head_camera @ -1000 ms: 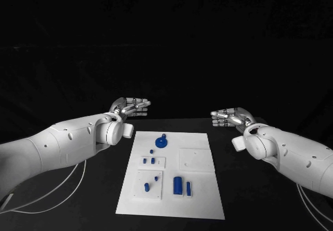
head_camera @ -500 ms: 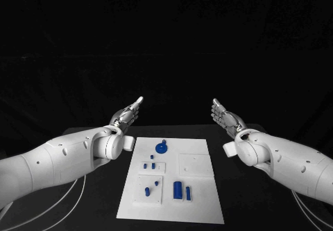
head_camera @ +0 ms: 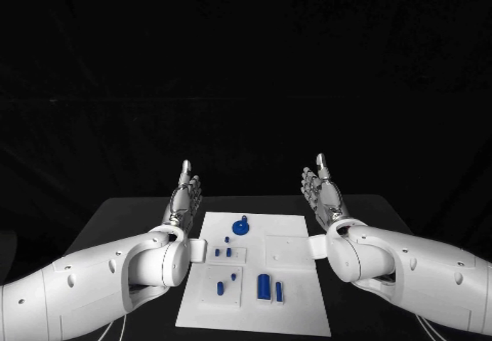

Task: Assemble the parts on the task board

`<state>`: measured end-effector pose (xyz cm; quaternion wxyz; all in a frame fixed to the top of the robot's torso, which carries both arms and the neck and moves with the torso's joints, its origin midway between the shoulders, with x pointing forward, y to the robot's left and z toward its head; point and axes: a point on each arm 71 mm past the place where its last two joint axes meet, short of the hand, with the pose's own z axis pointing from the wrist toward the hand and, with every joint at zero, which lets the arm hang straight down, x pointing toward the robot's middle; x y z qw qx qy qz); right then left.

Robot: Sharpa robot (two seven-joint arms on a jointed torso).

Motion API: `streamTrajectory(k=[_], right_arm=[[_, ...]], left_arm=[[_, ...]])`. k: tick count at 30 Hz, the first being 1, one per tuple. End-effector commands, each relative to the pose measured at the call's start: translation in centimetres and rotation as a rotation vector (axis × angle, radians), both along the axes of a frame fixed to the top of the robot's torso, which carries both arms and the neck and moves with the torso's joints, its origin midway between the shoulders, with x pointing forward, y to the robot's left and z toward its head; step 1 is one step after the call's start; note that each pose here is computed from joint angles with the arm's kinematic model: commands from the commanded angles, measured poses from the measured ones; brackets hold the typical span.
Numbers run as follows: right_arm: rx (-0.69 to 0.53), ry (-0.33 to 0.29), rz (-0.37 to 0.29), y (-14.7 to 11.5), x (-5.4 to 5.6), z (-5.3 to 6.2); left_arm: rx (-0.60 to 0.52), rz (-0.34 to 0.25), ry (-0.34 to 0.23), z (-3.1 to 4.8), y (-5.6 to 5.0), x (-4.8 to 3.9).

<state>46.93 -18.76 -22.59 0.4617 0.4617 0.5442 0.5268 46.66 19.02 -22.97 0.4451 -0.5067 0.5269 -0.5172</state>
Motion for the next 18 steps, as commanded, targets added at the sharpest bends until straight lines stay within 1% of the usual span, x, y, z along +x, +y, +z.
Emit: streamTrajectory(k=[1, 3, 18], right_arm=[[0.026, -0.019, -0.127, -0.57, -0.53, 0.21], [0.027, -0.016, -0.130, -0.49, -0.74, 0.17], [0.028, -0.016, -0.130, -0.49, -0.75, 0.17]], left_arm=[[0.042, 0.075, -0.070, 0.55, 0.25, -0.42], [0.041, 0.075, -0.071, 0.55, 0.23, -0.49], [0.041, 0.075, -0.071, 0.55, 0.23, -0.49]])
